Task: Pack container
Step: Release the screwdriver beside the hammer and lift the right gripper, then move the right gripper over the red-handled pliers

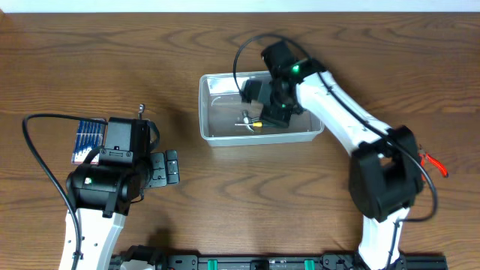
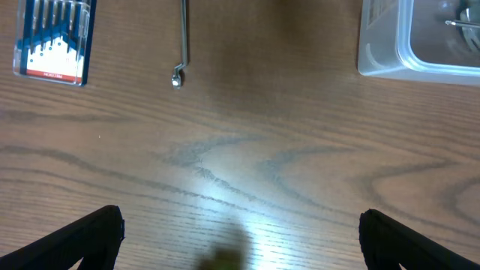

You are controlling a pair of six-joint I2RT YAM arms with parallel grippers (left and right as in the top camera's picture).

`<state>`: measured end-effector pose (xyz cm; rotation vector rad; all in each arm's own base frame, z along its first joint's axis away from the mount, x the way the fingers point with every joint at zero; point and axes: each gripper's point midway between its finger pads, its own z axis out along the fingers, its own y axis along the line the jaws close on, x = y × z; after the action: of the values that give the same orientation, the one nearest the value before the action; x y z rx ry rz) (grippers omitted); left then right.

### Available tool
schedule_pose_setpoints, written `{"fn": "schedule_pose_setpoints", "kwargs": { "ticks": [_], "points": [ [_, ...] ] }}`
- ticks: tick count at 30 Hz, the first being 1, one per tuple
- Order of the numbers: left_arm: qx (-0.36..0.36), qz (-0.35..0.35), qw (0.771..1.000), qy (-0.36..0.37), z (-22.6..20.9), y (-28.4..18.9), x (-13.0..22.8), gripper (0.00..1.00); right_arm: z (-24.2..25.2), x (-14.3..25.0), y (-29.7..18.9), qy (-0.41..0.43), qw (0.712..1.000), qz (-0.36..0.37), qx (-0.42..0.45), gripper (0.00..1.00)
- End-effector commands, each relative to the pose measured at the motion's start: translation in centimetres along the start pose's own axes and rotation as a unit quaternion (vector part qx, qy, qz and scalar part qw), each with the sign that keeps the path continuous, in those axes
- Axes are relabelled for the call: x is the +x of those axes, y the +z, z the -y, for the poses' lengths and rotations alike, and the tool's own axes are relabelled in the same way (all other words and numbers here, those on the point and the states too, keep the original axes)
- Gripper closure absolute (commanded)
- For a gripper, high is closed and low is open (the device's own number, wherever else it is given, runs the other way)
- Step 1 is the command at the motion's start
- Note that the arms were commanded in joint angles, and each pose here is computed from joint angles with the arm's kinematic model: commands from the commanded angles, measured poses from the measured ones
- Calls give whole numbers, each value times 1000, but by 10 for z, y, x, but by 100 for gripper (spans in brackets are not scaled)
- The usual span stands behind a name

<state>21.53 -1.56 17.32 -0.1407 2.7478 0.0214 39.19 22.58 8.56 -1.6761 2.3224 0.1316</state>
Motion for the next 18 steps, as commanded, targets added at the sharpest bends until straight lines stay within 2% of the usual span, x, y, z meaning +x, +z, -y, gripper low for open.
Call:
{"fn": "schedule_pose_setpoints", "kwargs": {
  "ticks": [1, 3, 5, 6, 8, 10, 13, 15, 17, 18],
  "points": [
    [3, 10, 1000, -7, 2, -6, -5, 1, 23, -31, -87, 68, 992, 78, 69, 13],
    [3, 10, 1000, -7, 2, -6, -5, 2, 45, -27, -122, 150, 978, 101, 108, 1],
    [3, 10, 1000, -7, 2, -6, -5, 2, 76, -1, -159, 287, 938, 118, 154, 1],
    [3, 10, 1000, -7, 1, -6, -5, 1, 90, 18, -173, 356, 910, 119, 176, 1],
    [3, 10, 1000, -7, 1, -6, -5, 2, 114, 72, -199, 512, 824, 116, 213, 1],
    [3, 10, 1000, -7, 1, -6, -5, 3, 121, 127, -218, 633, 739, 124, 195, 1],
    [3, 10, 1000, -7, 2, -6, -5, 2, 117, 179, -232, 702, 686, 130, 143, 1],
    [3, 10, 1000, -7, 1, -6, -5, 2, 105, 227, -238, 770, 615, 104, 130, 1],
    [3, 10, 1000, -7, 2, -6, -5, 2, 86, 272, -240, 821, 554, 66, 121, 1],
    [3, 10, 1000, -7, 2, -6, -5, 2, 77, 290, -241, 837, 532, 49, 117, 1]
  ]
}}
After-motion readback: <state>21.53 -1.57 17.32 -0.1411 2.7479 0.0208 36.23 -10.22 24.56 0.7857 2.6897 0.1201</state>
